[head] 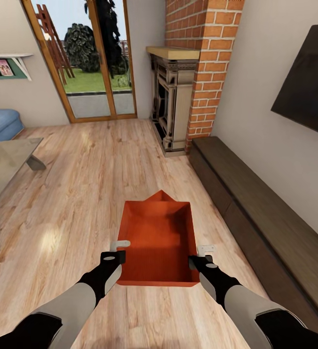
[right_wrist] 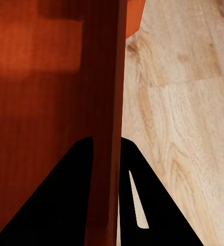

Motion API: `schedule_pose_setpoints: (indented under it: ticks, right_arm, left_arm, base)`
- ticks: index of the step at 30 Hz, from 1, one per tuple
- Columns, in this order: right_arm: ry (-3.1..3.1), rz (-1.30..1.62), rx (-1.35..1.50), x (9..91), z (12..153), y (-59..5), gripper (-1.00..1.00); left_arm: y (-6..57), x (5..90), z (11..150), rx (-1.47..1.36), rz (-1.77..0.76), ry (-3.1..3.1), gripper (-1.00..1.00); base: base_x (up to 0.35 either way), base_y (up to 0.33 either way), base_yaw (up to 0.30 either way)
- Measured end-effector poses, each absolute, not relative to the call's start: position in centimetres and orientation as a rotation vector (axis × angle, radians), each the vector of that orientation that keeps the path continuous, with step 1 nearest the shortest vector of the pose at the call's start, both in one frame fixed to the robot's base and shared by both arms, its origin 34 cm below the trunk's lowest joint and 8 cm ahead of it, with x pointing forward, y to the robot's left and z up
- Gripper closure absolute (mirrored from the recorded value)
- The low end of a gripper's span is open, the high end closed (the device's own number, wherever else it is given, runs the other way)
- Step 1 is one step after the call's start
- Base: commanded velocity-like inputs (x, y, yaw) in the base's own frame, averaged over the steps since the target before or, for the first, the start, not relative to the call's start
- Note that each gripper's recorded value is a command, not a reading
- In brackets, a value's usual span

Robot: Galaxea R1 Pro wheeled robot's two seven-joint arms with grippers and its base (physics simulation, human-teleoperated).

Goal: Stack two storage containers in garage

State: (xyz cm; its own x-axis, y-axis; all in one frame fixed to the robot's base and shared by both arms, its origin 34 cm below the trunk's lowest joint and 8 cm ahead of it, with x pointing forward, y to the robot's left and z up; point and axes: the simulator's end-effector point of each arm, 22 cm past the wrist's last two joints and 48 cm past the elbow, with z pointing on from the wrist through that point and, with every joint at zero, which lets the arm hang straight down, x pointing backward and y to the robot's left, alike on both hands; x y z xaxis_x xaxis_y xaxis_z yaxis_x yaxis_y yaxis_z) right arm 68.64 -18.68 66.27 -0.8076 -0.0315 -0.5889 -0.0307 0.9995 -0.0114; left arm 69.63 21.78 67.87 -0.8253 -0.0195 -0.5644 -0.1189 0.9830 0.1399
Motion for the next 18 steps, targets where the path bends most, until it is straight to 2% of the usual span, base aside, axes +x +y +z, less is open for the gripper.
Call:
schedule_pose_setpoints:
  ticks: [18]
  right_arm:
    - [2.483,-0.002,-0.042,69.4,67.8,-18.6,1.00]
  left_arm:
    - [21.8,70.4,69.5,-0.098,0.222,2.507,1.00]
  base:
    - [0.000,0.000,0.000]
